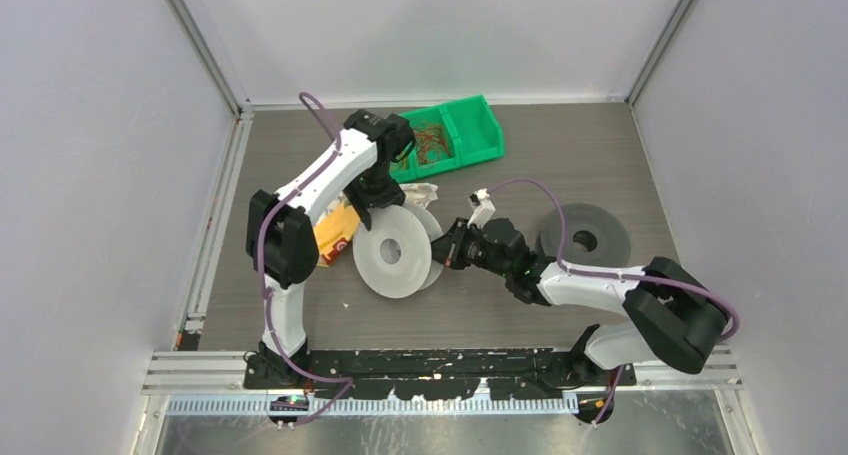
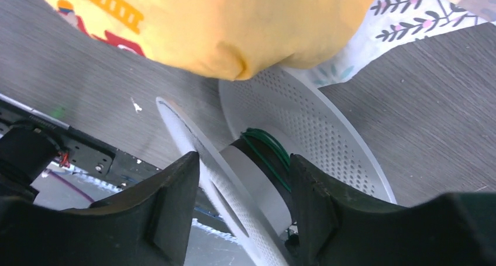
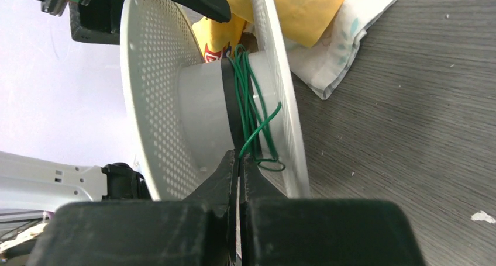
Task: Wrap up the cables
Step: Place the cable reel at the center of the board.
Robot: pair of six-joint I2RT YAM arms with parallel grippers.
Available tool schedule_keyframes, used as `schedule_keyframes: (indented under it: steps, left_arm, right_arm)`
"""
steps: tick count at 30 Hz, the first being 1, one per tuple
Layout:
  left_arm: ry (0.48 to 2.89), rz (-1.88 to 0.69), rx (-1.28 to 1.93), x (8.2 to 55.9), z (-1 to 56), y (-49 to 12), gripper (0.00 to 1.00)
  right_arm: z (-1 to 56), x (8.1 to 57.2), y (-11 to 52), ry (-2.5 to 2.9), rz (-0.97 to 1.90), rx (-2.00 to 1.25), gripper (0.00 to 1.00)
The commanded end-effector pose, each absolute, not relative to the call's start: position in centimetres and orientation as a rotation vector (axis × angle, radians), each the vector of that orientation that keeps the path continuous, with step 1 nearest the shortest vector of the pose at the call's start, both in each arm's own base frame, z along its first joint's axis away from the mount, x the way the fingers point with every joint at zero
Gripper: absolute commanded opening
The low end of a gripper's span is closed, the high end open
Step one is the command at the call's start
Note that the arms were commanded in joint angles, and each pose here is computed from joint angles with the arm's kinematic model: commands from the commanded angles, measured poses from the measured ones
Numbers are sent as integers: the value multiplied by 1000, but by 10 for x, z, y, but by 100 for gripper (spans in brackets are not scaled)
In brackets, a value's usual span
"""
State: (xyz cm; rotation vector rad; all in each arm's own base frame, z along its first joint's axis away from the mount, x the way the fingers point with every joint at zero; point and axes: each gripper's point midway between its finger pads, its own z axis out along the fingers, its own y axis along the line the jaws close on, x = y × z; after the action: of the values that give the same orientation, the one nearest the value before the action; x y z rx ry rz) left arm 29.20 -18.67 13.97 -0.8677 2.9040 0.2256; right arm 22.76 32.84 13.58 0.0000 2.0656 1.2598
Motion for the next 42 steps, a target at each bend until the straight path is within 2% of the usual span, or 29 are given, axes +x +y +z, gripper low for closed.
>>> schedule_keyframes:
  steps: [1, 7, 15, 17, 18, 23, 25, 32, 42]
  left_arm:
    - [2885, 54, -753, 307, 146, -203, 60]
    - [2911, -63, -625, 323, 126, -223, 60]
    - [2933, -23, -520, 335, 108, -227, 63]
    - [2941, -13, -490, 337, 105, -227, 65]
    - [2943, -5, -478, 337, 104, -227, 66]
    - [2922, -6, -466, 340, 104, -227, 66]
    - [2913, -19, -461, 341, 107, -228, 65]
    - [2889, -42, -435, 344, 116, -229, 65]
    - [2849, -44, -406, 342, 134, -229, 64]
  right_arm:
    - [146, 237, 336, 2023, 1375, 43, 1]
    - [135, 258, 338, 2075, 1474, 109, 1]
    - [110, 271, 330, 2146, 1557, 285, 2]
    - [104, 271, 330, 2173, 1557, 296, 23]
    - [102, 271, 330, 2178, 1554, 304, 28]
    - [92, 273, 315, 2233, 1431, 374, 38]
    - [92, 274, 308, 2253, 1364, 389, 48]
    - [98, 277, 286, 2294, 1161, 371, 56]
    - [106, 278, 274, 2292, 1062, 354, 57]
